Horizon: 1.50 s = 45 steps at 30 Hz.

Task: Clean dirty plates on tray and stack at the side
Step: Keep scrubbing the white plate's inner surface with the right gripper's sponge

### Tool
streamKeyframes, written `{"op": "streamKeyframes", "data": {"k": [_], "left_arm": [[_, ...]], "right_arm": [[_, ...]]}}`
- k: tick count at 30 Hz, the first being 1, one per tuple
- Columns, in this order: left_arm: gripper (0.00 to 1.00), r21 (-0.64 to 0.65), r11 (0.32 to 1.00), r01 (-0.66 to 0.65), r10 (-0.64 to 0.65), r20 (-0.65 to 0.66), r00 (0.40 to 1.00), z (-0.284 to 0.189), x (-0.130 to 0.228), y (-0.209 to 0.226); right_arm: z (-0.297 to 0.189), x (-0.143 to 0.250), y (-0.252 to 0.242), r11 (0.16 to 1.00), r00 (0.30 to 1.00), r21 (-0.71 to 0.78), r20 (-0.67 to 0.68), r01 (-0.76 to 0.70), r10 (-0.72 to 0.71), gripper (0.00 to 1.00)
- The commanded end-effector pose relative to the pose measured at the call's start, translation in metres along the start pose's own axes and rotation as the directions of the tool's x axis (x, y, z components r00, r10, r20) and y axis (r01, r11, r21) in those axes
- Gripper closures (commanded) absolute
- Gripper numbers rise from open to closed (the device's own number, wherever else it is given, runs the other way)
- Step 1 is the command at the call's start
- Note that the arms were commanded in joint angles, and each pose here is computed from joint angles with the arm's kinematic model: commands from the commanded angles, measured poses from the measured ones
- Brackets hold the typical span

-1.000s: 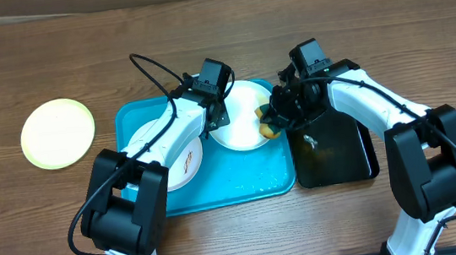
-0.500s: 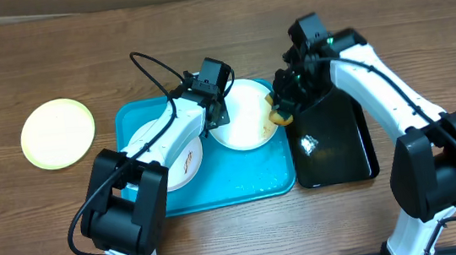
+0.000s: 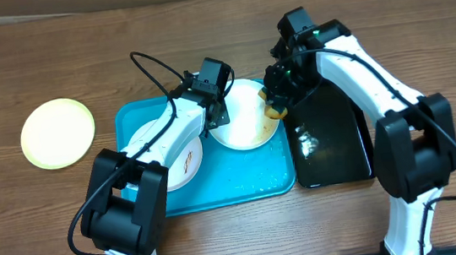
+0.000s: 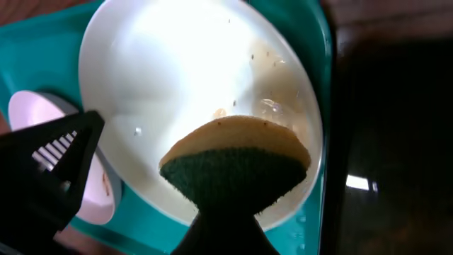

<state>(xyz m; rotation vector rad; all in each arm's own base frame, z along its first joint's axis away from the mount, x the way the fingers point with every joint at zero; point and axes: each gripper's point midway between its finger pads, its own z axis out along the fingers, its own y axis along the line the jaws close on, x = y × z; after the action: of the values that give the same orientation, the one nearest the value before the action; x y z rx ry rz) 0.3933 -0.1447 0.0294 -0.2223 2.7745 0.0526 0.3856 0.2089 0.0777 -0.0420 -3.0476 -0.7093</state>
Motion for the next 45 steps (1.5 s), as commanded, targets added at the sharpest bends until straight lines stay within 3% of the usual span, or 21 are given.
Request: {"op": "streamKeyframes", "data": {"k": [1,13,20,36,45], "left_arm": [[0.96,-0.015,1.000,-0.016,0.016,0.005,1.000,0.004,-0.001,0.004],[0.96,-0.015,1.000,-0.027,0.027,0.006,1.000,0.004,-0.002,0.004],[0.96,-0.015,0.999,-0.030,0.030,0.006,1.000,0.004,-0.002,0.004],[0.96,-0.014,0.999,-0.029,0.029,0.006,1.000,0.004,-0.002,0.004],[0.96,-0.014,0.999,-0.029,0.029,0.006,1.000,0.004,-0.002,0.004]], "right_arm": [[0.009,-0.010,0.009,0.997,0.996,0.018,0.035,0.082,-0.082,0.96],[0.040,-0.027,0.004,0.977,0.983,0.176,0.111,0.124,-0.145,0.96],[0.069,-0.016,-0.014,0.977,0.995,0.195,0.027,0.091,-0.098,0.96],[0.062,0.052,-0.027,0.971,0.968,0.233,-0.224,-0.062,0.116,0.96],[0.061,0.059,-0.022,0.975,0.958,0.210,-0.257,-0.074,0.128,0.96]]}}
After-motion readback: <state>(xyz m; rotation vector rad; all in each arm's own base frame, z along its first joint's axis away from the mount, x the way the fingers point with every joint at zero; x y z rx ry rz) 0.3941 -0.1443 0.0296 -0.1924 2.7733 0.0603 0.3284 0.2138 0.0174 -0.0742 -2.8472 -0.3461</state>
